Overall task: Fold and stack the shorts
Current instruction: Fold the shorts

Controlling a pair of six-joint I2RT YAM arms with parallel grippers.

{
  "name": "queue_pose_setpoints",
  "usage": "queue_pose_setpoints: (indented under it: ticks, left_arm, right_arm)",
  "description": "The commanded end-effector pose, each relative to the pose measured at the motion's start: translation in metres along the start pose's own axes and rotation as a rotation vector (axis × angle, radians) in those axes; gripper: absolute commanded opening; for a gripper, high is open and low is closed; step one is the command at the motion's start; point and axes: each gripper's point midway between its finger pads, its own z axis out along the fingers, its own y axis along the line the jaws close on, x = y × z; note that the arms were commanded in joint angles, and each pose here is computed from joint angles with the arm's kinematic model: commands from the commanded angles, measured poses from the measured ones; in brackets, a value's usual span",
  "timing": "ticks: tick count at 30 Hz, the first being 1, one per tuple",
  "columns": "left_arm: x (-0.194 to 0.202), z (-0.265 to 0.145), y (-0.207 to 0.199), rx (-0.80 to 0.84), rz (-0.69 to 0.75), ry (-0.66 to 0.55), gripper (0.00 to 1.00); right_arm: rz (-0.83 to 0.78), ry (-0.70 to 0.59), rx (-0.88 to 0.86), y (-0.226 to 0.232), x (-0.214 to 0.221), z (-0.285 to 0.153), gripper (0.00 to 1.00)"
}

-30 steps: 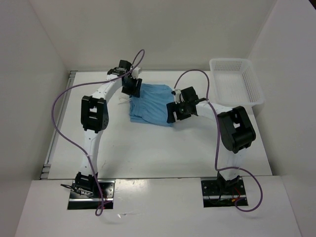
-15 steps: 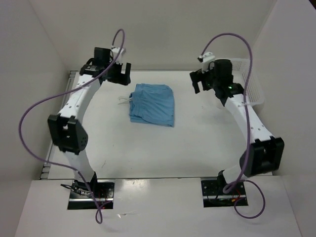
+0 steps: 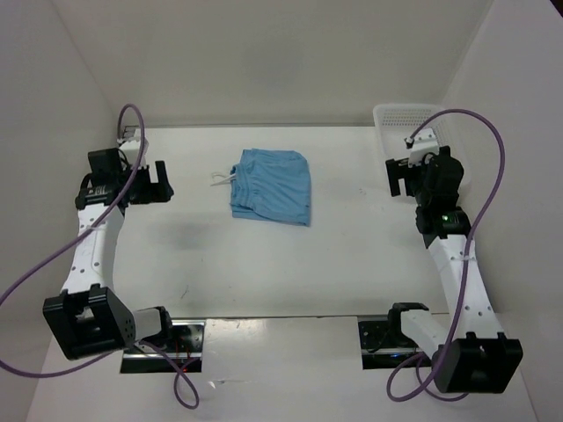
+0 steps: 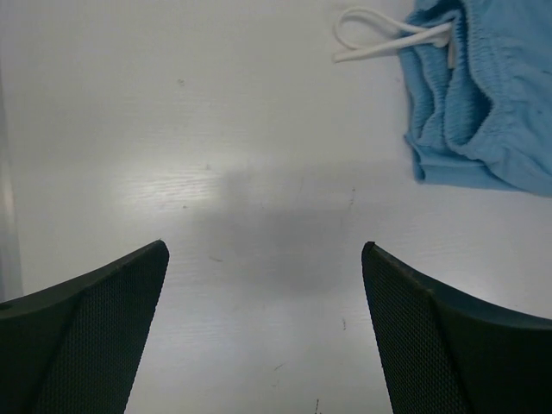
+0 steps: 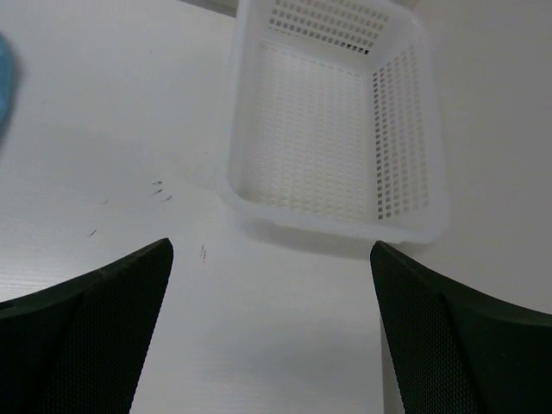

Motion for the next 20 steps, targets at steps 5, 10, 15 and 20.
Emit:
queue_pose_setpoints:
  ticks: [5,10,15,20]
  left_arm:
    - [-0.013,-0.022,0.03,-0.169,0.019,-0.146,0.99]
    - [-0.014,-0.026,0.029,-0.171,0.023,-0.163,0.99]
    - [-0.012,-0.029,0.03,-0.181,0.025,-0.173,0.99]
    - [-0.013,-0.032,0.031,-0.193,0.026,-0.181,0.99]
  right_arm:
    - [0.072,-0.13,0.079,-0.016,-0.008,-0.036,1.0]
    - [0.083,-0.134,0.057,-0.01,0.001,-0.048,1.0]
    - [0.083,-0.15,0.062,-0.009,0.004,-0.058,1.0]
    - [0.081,-0.158,0.044,-0.005,0.003,-0.061,1.0]
